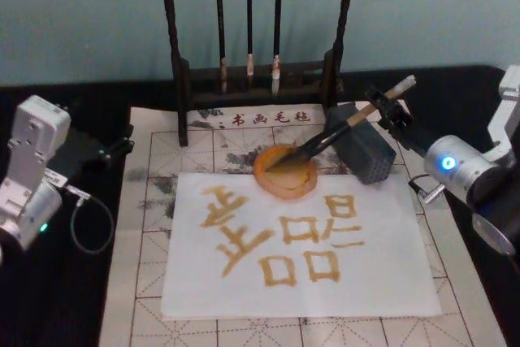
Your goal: Pick up the brush from the inkstone, write on the paper, then place the brush back to its original position.
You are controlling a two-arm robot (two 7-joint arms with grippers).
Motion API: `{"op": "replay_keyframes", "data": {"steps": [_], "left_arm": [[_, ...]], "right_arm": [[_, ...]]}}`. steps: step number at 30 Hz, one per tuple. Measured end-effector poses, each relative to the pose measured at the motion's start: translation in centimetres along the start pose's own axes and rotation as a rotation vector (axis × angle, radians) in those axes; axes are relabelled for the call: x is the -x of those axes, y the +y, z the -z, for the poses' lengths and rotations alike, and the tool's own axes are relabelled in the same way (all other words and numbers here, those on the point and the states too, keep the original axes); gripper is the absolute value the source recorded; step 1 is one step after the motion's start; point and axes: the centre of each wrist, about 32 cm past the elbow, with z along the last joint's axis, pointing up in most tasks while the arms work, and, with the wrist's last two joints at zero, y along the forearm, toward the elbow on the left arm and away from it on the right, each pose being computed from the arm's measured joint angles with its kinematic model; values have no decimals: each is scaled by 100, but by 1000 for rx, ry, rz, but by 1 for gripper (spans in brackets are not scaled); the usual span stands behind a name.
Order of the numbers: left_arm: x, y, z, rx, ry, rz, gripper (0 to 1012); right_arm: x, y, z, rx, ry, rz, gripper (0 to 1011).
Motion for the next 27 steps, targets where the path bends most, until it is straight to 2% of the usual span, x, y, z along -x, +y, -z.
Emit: {"op": "replay_keyframes", "data": {"steps": [6,8,9,11,12,14,15,16,18,19,22,24,25,27], "left_arm": [[0,0,0,0,0,0,1001],[0,0,0,0,0,0,1001],[0,0,0,0,0,0,1001],[0,0,0,0,0,0,1001],[0,0,0,0,0,0,1001],[0,0,0,0,0,0,1001],[0,0,0,0,0,0,1001],[0,0,0,0,0,0,1001],[0,0,0,0,0,0,1001],[0,0,0,0,0,0,1001],[0,0,0,0,0,0,1001],[0,0,0,0,0,0,1001],[0,0,0,0,0,0,1001],[0,0,0,0,0,0,1001]], "right_arm": [[-38,-175,30,-9,-31,-17,1002],[-61,-308,62,-17,-73,-32,1002],[-61,-308,62,-17,-73,-32,1002],[-69,-419,96,-21,-121,-47,1002],[-80,-489,123,-23,-159,-58,1002],[-94,-565,154,-20,-202,-72,1002],[-102,-630,178,-20,-249,-89,1003],[-102,-630,178,-20,-249,-89,1002],[-123,-738,237,-17,-339,-119,1002],[-123,-738,237,-17,-339,-119,1002],[-151,-848,318,-22,-486,-155,1002],[-161,-878,350,-26,-542,-166,1003],[-172,-902,383,-32,-599,-176,1002],[-182,-922,416,-40,-656,-183,1002]]}}
